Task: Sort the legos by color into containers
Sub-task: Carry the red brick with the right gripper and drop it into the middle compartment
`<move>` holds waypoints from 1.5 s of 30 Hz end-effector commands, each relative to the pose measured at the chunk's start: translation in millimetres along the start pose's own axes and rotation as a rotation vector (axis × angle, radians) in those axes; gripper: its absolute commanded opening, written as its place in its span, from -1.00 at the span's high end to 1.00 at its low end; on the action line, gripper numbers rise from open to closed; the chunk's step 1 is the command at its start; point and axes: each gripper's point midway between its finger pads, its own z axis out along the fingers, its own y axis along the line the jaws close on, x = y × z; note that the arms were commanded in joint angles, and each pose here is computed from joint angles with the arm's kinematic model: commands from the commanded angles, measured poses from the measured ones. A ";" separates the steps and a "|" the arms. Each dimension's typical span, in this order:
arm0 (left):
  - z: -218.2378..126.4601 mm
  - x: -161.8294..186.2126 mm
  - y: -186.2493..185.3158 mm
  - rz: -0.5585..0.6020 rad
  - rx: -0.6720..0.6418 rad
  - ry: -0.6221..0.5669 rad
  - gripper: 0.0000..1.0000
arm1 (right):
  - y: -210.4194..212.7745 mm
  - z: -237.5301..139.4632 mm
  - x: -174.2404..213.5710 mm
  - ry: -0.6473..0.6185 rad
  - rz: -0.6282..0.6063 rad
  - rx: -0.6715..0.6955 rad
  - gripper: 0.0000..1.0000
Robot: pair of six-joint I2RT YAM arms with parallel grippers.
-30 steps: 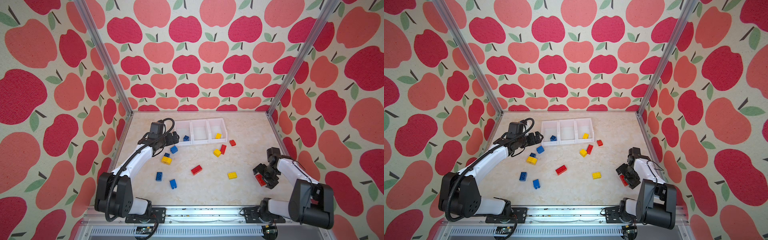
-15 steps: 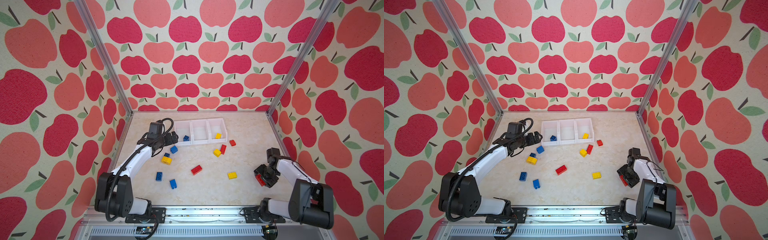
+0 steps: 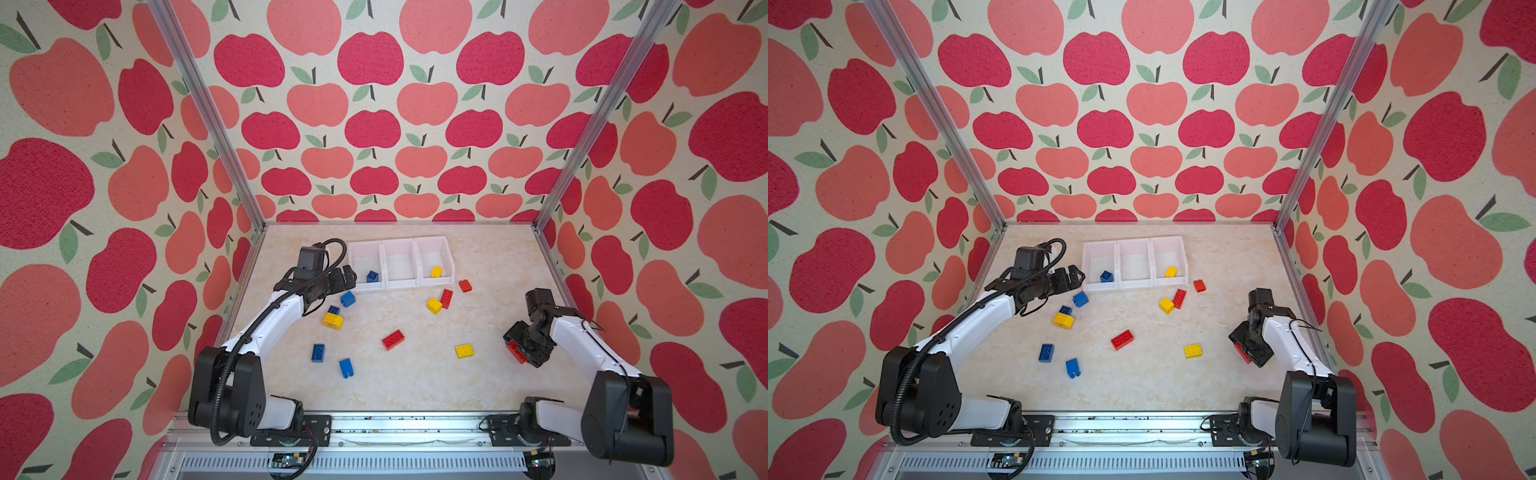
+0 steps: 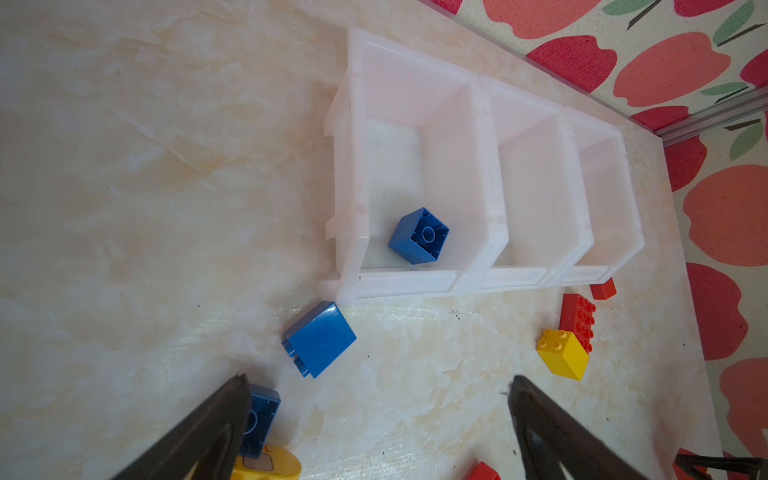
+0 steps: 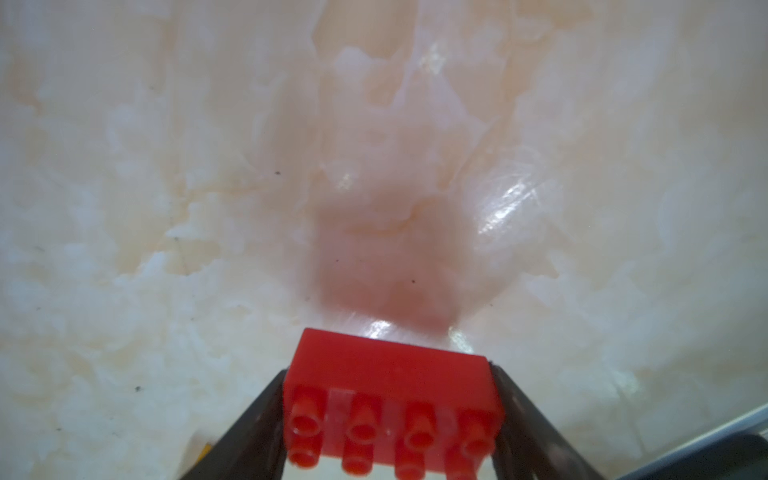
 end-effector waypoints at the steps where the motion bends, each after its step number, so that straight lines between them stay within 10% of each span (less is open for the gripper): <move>1: -10.4 -4.4 -2.4 -0.020 0.020 -0.038 -1.00 | 13.5 -20.7 -4.3 -0.048 -0.053 -0.004 -0.17; 32: -31.0 41.9 25.3 -0.091 -0.029 -0.024 -0.99 | 348.7 -62.0 40.8 -0.202 -0.737 -0.381 -0.18; 45: -34.2 49.4 28.5 -0.117 -0.027 -0.023 -0.99 | 410.5 -45.8 56.5 -0.186 -0.823 -0.474 -0.19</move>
